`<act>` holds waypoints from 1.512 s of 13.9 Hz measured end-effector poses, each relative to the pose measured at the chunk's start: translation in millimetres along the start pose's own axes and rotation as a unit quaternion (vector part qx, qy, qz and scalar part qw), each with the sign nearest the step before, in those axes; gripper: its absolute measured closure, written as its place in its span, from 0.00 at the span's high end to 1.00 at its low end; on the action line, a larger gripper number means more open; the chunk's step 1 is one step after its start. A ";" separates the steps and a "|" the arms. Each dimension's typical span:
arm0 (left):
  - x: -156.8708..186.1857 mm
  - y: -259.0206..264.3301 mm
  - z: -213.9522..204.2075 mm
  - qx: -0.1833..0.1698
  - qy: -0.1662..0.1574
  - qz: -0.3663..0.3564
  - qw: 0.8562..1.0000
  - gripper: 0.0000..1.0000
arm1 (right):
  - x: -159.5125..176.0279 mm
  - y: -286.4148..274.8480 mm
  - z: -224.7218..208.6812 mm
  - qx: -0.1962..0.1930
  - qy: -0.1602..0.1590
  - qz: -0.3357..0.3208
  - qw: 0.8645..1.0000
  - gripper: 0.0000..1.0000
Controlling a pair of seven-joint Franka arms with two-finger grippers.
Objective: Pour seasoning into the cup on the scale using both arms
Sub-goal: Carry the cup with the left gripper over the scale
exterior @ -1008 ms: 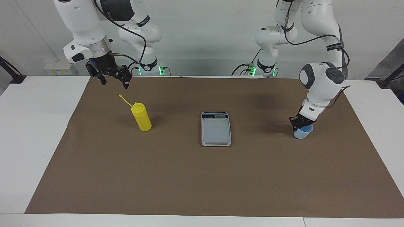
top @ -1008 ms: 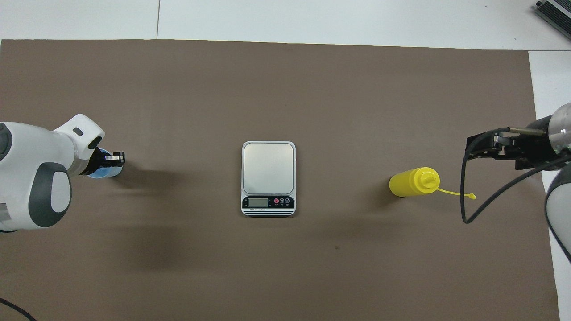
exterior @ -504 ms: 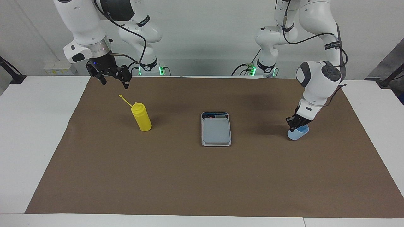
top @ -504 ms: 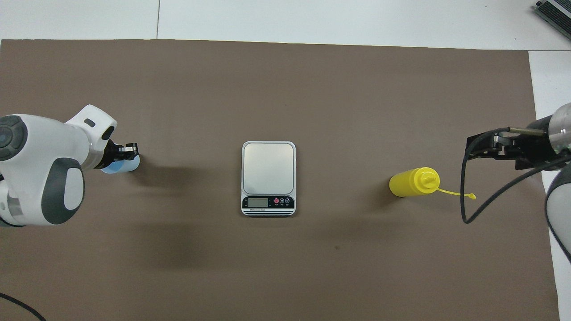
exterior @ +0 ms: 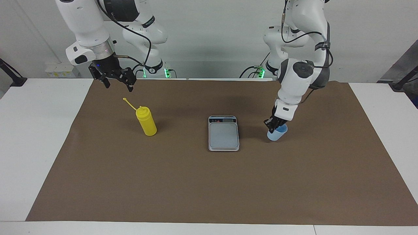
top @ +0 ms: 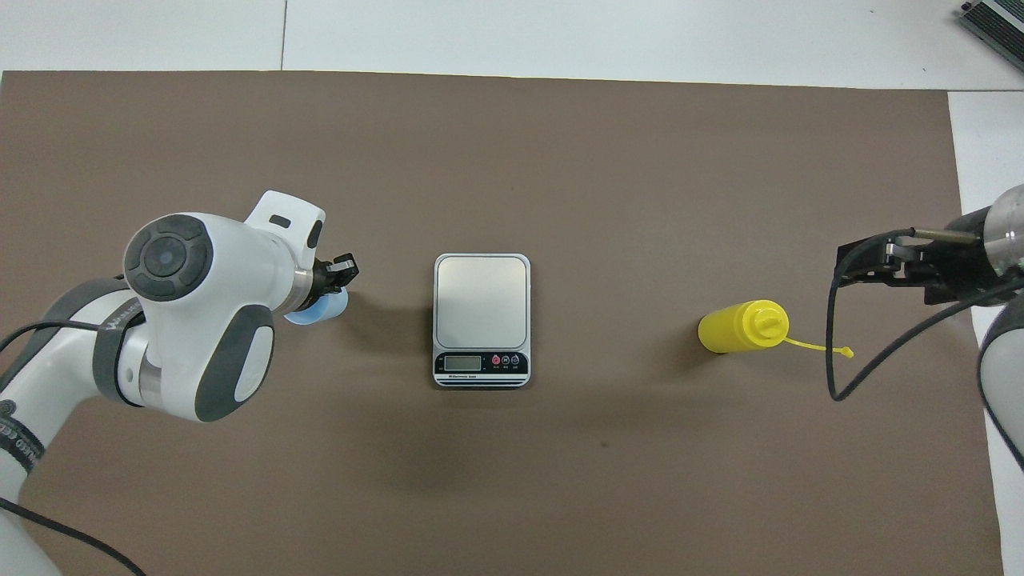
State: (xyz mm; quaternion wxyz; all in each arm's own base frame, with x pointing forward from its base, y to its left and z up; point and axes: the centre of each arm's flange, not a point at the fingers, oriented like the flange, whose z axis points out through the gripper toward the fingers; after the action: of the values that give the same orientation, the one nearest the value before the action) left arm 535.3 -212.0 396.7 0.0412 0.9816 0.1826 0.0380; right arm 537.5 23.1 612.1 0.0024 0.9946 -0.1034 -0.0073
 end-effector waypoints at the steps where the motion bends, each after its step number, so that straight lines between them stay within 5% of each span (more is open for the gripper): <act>1: -7.9 16.8 -9.7 0.006 -0.003 -0.013 1.000 0.04 | 0.0 0.0 0.0 0.000 0.000 0.000 1.000 1.00; 5: -36.6 73.5 -34.9 0.014 -0.013 -0.045 0.999 0.04 | 0.0 0.0 0.0 0.000 0.000 0.000 1.000 1.00; 11: -46.8 164.5 -18.9 0.047 -0.019 -0.095 0.994 0.04 | 0.0 0.0 0.0 0.000 0.000 0.000 1.000 1.00; 21: -62.1 202.0 3.4 0.058 -0.023 -0.109 0.992 0.04 | 0.0 0.0 0.0 0.000 0.000 0.000 1.000 1.00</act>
State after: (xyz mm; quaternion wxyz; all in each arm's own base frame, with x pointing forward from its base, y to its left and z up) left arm 549.6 -422.6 408.8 -0.0074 0.9573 0.2891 0.0002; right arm 537.4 23.1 612.1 0.0024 0.9946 -0.1034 -0.0073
